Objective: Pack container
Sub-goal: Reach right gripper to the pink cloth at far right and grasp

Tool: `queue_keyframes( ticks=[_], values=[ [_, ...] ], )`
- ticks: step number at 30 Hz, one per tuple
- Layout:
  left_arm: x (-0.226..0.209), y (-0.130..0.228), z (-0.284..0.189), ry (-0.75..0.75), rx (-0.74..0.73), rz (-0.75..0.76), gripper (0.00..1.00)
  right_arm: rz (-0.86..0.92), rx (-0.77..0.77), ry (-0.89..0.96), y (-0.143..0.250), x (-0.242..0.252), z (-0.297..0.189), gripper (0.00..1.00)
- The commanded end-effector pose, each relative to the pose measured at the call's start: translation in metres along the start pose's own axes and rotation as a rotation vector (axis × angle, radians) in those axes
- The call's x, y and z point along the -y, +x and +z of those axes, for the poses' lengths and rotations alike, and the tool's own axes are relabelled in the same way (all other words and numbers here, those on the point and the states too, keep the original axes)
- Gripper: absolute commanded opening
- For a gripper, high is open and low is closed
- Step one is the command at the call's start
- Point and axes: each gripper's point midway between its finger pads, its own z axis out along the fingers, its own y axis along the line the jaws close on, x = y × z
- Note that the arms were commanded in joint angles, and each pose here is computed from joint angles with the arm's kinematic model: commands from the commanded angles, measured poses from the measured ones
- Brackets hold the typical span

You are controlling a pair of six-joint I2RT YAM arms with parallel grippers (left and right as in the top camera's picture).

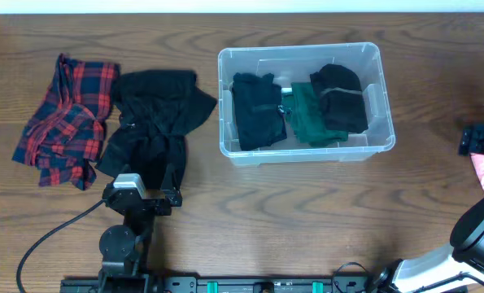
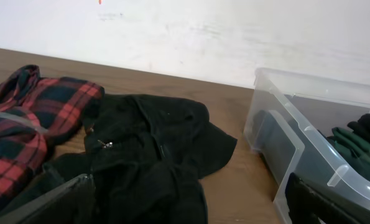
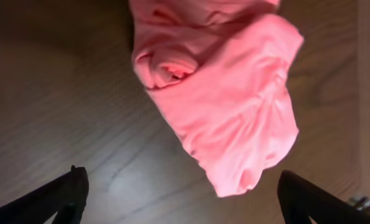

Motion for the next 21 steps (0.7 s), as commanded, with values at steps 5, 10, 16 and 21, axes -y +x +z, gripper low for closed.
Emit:
queue_keyframes(
  ticks=[5,10,16,21],
  values=[
    [-0.007,0.016,0.001,-0.030,-0.049,0.006,0.98,-0.078,-0.057,0.054,0.026,0.015,0.028,0.89],
    [-0.007,0.016,0.001,-0.030,-0.049,0.006,0.98,-0.041,-0.058,0.065,0.034,0.027,0.038,0.86],
    [-0.007,0.016,0.001,-0.030,-0.049,0.006,0.98,-0.012,-0.039,0.045,0.032,0.033,0.050,0.82],
    [-0.007,0.016,0.001,-0.030,-0.049,0.006,0.98,-0.022,-0.042,0.025,0.029,0.026,0.065,0.84]
  ],
)
